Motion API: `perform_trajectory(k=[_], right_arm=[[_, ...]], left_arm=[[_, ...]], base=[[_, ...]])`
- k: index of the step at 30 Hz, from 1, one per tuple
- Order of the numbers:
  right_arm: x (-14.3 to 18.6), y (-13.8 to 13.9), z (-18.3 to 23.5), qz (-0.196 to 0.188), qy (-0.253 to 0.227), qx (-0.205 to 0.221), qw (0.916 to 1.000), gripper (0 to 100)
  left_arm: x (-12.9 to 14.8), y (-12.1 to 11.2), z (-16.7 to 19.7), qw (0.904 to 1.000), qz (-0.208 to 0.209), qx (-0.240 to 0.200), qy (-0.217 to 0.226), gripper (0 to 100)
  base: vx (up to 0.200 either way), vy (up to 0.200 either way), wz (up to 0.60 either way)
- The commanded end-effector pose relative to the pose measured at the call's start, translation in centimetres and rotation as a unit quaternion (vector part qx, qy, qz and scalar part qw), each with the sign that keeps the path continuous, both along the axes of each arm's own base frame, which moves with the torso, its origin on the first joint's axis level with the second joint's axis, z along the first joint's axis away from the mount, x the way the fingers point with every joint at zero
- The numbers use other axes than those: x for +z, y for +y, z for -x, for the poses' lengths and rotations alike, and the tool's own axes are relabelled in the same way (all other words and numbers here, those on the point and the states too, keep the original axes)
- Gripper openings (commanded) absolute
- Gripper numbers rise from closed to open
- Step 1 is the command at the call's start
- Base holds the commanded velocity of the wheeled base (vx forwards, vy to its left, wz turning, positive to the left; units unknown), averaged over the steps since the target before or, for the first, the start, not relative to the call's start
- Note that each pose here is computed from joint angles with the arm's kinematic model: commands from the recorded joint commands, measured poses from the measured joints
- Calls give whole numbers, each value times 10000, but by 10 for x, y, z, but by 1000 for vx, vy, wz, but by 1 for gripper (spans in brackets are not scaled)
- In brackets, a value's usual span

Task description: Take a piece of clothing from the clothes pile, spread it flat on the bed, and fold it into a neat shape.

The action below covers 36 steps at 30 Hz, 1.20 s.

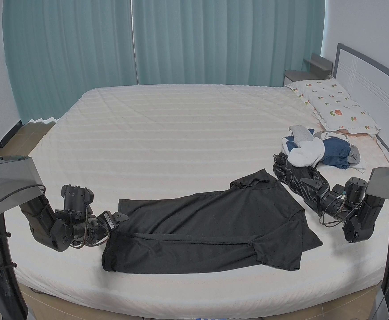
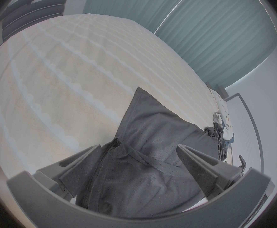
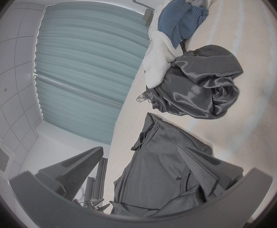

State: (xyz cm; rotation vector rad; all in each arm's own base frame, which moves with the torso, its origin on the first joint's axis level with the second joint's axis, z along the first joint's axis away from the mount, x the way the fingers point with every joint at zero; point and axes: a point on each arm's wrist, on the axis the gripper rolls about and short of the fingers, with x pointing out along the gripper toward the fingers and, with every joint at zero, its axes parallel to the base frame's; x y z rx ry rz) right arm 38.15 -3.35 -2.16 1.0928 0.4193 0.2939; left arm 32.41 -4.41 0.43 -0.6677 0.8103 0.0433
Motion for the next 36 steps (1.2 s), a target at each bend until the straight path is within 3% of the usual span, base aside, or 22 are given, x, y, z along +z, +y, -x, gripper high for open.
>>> perform_trajectory(k=[1,10,11,20,22,30,36], right_arm=[[-3,1,0,35,13,29,10000,100],[-5,2,1,90,29,50,9999,100],[-5,2,1,90,29,50,9999,100],[-4,7,8,468,-44,186,9987,100],[17,13,15,575,-152,275,9979,100],[19,14,25,1012,77,444,9938,100],[9,10,31,1639,285,669,9838,100]], left_arm=[[-11,-2,-8,9999,12,-100,87,100],[-16,-2,-14,9999,36,-117,114,100],[-16,-2,-14,9999,36,-117,114,0],[-18,2,-12,9998,47,29,172,0],[-17,8,-11,9994,172,246,193,0],[-16,13,-11,9975,381,537,251,0],[-17,14,-9,9973,376,554,289,0]], base=[[0,0,0],[0,0,0],[0,0,0],[0,0,0],[0,0,0],[0,0,0],[0,0,0]])
